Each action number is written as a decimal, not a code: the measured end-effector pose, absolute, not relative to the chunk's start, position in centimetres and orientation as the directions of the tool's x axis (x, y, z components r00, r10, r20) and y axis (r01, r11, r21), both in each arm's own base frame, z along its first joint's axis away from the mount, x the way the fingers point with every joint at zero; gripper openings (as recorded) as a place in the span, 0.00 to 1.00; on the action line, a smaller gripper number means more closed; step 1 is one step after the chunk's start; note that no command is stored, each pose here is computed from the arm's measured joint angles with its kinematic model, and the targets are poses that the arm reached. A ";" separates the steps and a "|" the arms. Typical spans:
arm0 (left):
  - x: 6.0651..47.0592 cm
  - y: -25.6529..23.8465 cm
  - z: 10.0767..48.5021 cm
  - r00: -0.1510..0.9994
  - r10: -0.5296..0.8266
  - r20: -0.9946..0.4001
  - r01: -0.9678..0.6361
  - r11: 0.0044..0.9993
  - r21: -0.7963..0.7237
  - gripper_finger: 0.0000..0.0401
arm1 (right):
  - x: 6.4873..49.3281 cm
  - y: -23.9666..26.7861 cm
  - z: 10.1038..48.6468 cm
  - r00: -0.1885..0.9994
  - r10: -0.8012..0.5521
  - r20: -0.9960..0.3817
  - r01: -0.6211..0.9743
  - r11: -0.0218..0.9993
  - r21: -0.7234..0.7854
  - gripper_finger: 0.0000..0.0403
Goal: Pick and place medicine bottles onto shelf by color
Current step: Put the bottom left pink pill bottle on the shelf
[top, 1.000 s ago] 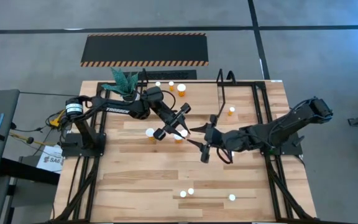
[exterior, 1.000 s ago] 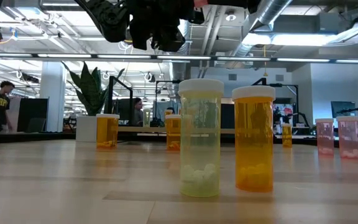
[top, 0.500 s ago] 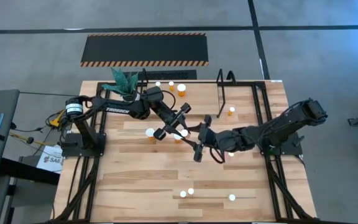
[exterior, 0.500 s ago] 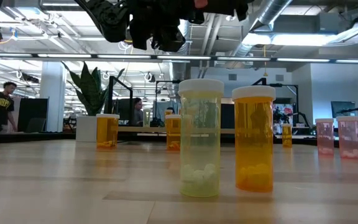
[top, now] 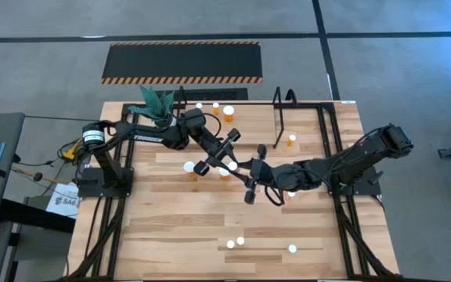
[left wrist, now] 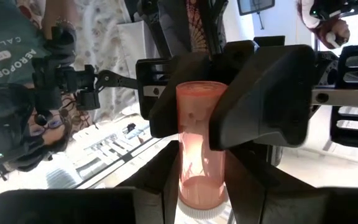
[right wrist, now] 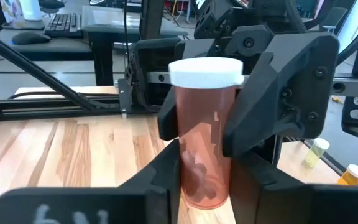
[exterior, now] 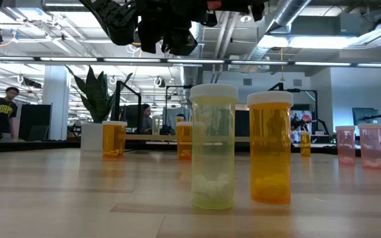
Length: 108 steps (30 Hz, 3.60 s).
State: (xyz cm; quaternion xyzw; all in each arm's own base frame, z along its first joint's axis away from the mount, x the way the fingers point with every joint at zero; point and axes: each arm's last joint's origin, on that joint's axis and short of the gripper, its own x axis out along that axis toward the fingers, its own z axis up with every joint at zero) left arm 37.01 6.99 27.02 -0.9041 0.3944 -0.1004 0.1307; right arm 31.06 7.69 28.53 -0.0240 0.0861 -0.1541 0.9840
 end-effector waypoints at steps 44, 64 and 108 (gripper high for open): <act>37.2 7.1 26.0 0.711 -0.703 0.016 -0.678 -0.692 -0.248 0.24 | 31.1 7.7 28.1 0.935 -0.306 -0.182 0.303 0.952 -0.045 0.29; 37.2 7.2 25.9 0.717 -0.697 0.016 -0.673 -0.697 -0.248 0.24 | 31.1 7.7 28.2 0.934 -0.308 -0.182 0.305 0.951 -0.046 0.29; 37.2 7.3 25.8 0.723 -0.691 0.012 -0.669 -0.703 -0.242 0.24 | 31.1 7.7 28.1 0.932 -0.307 -0.193 0.307 0.951 -0.030 0.29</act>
